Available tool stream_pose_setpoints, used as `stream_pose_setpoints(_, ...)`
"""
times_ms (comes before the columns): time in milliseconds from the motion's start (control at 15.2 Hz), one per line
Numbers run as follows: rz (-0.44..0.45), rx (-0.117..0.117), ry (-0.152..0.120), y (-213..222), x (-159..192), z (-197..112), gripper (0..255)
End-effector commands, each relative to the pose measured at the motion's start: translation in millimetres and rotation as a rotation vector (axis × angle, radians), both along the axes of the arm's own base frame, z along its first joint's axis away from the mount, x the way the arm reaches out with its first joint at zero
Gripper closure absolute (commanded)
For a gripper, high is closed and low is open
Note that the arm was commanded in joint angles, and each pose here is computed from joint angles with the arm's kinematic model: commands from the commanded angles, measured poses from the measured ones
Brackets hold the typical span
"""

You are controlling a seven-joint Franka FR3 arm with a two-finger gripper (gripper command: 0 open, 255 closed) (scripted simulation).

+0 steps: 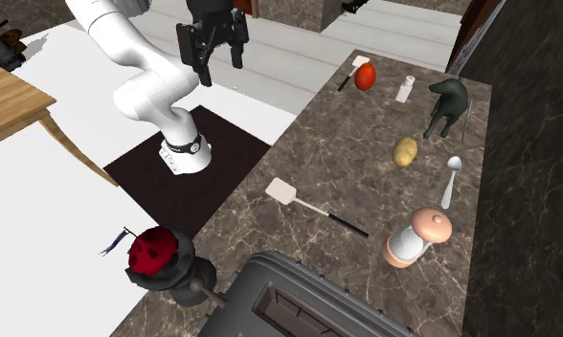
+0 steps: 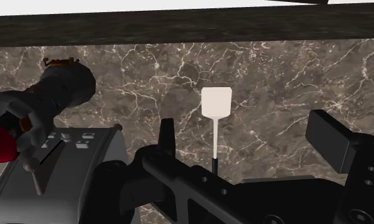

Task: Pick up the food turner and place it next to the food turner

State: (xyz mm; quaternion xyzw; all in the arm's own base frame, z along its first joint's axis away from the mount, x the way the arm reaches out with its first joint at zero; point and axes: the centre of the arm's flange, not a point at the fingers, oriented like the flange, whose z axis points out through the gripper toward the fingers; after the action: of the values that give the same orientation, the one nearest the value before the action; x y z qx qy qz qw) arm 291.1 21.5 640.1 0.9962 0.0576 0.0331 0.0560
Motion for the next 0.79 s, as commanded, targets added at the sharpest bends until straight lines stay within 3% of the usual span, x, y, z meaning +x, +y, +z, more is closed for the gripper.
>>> stream_pose_setpoints(0,0.0,0.0,0.0,0.0,0.0,0.0,0)
stream_pose_setpoints(726,-0.006,0.047,0.002,-1.5,99.6,-105.3,0)
